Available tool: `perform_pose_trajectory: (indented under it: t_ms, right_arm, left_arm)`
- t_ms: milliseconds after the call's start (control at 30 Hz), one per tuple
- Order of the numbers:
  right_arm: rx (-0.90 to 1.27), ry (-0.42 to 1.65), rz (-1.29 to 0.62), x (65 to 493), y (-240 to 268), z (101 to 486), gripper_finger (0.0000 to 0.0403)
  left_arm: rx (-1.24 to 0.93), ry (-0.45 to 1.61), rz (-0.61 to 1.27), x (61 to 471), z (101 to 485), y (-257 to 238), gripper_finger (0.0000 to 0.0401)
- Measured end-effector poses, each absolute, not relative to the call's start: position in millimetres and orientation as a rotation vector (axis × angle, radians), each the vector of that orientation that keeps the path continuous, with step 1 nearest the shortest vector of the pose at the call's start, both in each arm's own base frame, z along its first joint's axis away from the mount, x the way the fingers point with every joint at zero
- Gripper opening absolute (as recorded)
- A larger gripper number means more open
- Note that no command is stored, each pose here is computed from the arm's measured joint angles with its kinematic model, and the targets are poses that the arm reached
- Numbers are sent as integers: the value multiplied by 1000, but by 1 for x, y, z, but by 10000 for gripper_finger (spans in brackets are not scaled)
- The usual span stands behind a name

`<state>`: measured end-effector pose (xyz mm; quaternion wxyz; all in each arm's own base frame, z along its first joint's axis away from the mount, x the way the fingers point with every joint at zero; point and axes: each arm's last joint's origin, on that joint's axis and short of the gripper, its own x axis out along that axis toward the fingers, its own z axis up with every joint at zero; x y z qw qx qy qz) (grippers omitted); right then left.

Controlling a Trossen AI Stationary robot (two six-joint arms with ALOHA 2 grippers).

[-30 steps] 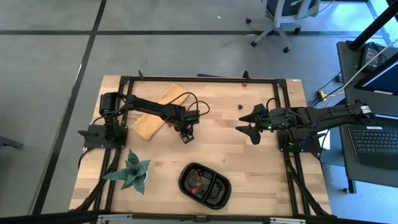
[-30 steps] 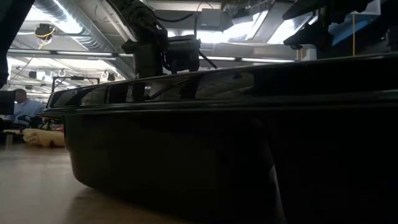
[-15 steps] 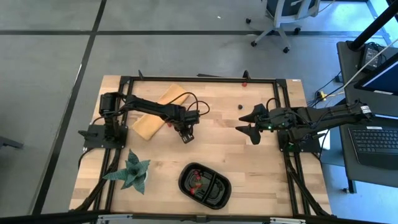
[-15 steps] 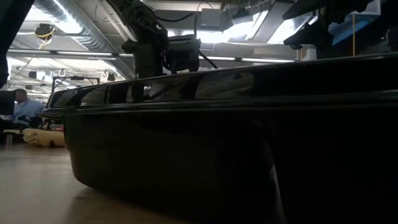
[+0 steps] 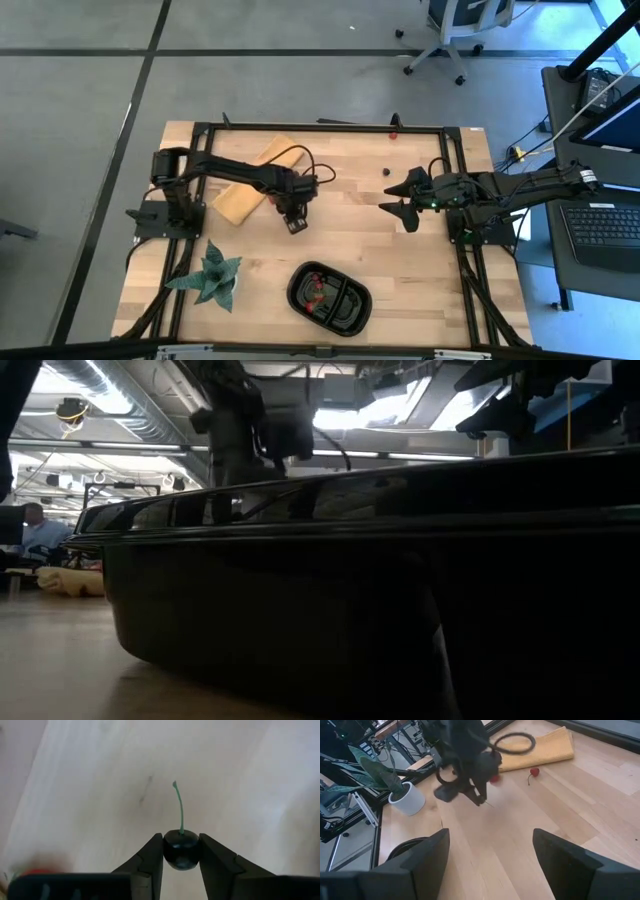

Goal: Pick and placing Produce into tupperware
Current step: Put the black cherry into the black container

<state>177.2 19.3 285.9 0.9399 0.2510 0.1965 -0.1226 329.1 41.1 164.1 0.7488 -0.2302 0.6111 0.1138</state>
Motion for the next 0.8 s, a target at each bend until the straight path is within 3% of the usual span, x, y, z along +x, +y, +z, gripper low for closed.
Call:
perform_pose_trajectory:
  t_ms: [233,533,800]
  right_arm:
    - [512,401,-250,177,19,286,288]
    - [511,404,-246,178,20,286,288]
    - [501,434,-219,182,27,282,288]
  left_arm:
    - [-460,1140,135,321,215,30,108]
    - [-355,696,-256,317,290,-23,100]
    - [-164,567,-344,320,293,-88,109]
